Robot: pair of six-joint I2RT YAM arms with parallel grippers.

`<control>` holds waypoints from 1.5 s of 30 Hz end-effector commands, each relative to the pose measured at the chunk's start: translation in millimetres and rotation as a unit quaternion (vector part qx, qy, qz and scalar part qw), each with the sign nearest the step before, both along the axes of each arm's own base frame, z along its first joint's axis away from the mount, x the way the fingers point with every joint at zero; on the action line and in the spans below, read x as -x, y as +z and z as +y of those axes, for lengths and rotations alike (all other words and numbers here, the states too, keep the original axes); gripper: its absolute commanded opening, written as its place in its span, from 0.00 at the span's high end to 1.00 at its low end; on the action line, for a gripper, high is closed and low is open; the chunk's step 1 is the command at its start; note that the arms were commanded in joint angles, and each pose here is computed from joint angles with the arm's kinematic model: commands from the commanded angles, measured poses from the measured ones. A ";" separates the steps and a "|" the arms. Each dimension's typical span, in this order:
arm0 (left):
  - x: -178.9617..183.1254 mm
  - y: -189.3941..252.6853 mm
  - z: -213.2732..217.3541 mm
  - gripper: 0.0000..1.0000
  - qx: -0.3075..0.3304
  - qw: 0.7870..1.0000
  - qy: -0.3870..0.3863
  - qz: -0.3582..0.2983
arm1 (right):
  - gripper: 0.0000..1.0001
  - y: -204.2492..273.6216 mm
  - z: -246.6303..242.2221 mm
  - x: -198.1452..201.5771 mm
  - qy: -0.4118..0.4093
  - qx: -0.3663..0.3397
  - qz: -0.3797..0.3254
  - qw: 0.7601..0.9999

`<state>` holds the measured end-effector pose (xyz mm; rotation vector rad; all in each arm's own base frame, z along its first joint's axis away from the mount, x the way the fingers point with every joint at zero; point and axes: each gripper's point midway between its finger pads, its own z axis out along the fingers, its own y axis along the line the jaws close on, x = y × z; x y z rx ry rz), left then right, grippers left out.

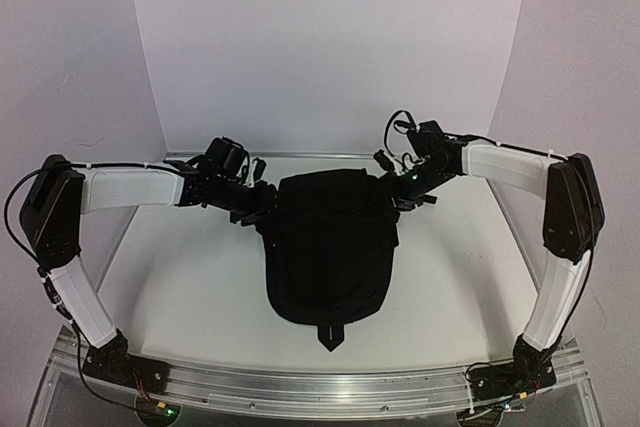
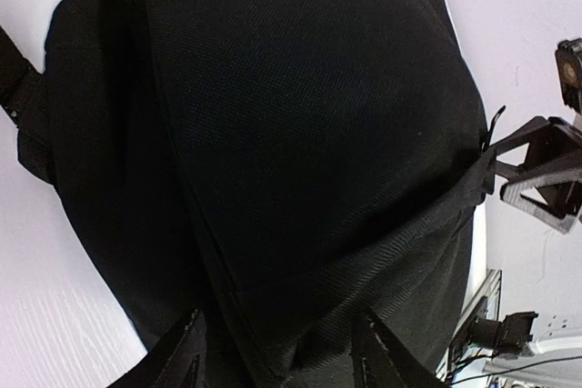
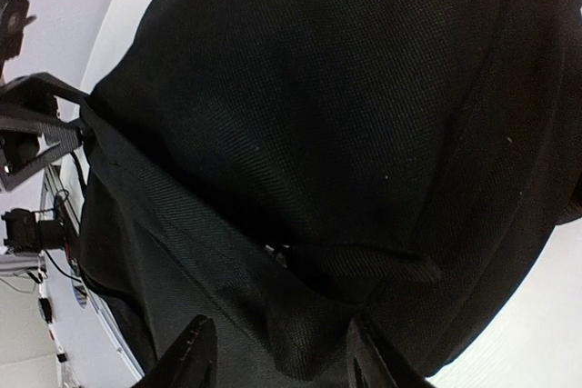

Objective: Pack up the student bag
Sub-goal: Adjust the student bag at the center of the board.

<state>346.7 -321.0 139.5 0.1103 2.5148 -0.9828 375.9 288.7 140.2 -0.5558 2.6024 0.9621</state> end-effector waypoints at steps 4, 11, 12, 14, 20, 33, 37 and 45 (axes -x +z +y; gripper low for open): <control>-5.2 32.0 -28.9 0.62 0.069 0.996 -0.055 -0.024 | 0.74 2.7 10.4 -3.5 0.009 -0.020 0.002 1.000; -8.1 58.5 6.5 1.00 0.081 0.994 -0.053 -0.048 | 1.00 34.1 -19.9 -25.0 -0.022 -0.021 -0.037 0.999; -11.2 62.8 18.8 1.00 0.078 0.995 -0.043 -0.055 | 1.00 40.0 -31.1 -32.0 -0.034 -0.020 -0.045 0.998; -13.8 71.2 34.0 1.00 0.076 0.994 -0.035 -0.065 | 1.00 44.8 -45.9 -40.6 -0.049 -0.019 -0.055 0.997; -25.3 52.6 20.6 1.00 0.098 0.993 -0.061 -0.033 | 1.00 15.8 -36.4 -32.8 -0.034 -0.035 -0.002 0.999; -61.2 10.1 11.3 1.00 0.092 0.995 -0.049 0.002 | 1.00 -12.1 -49.6 -90.3 -0.067 0.045 -0.055 0.995; -73.0 16.1 5.1 1.00 0.087 0.994 -0.059 0.000 | 1.00 0.0 -44.3 -101.0 -0.066 0.024 -0.063 0.996; -70.2 64.8 18.3 0.28 0.062 0.996 -0.048 -0.040 | 0.27 87.8 -41.7 -73.4 -0.052 -0.035 -0.121 0.991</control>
